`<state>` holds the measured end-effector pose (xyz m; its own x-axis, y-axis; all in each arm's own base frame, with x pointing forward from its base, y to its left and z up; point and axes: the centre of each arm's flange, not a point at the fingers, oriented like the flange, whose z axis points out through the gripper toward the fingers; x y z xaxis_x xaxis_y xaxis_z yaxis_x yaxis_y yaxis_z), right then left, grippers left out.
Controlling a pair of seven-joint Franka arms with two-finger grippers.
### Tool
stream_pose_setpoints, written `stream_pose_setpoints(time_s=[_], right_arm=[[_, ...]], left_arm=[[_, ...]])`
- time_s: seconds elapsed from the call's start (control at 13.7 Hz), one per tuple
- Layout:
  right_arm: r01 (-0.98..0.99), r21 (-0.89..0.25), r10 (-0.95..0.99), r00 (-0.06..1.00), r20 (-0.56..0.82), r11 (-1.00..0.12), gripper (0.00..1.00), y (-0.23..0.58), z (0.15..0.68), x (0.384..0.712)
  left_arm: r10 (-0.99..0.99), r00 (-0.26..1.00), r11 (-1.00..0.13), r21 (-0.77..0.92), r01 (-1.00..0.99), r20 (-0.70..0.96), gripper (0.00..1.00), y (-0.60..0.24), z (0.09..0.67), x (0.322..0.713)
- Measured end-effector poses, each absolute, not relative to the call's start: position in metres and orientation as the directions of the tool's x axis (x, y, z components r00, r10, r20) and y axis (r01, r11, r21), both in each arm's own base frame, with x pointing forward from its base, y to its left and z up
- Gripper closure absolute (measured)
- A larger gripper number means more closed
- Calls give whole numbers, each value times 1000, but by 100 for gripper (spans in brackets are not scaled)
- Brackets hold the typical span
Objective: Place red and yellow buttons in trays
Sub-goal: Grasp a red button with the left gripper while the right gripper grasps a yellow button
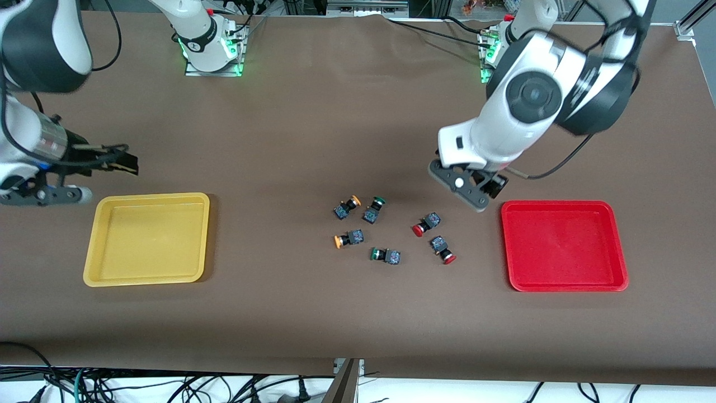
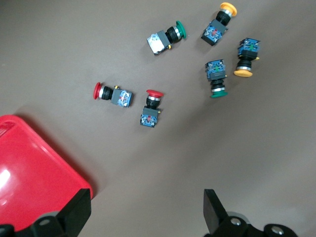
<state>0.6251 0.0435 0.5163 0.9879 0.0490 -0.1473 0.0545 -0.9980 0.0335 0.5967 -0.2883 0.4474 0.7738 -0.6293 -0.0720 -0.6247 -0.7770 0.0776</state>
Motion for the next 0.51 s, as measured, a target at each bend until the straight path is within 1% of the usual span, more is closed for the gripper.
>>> stream_pose_setpoints(time_s=[0.15,0.29,0.51], right_arm=[[32,34,27,990,-138,-999,0,58,484,641],[-31,42,-36,991,-125,-999,0,89,448,655],[-123,48,-128,986,-104,-991,0,152,409,660]], left_arm=[[-626,776,-779,95,-620,-76,0,-292,403,611],[-623,779,-781,111,-614,-77,0,-294,356,622],[-616,783,-786,135,-603,-89,0,-296,300,631]])
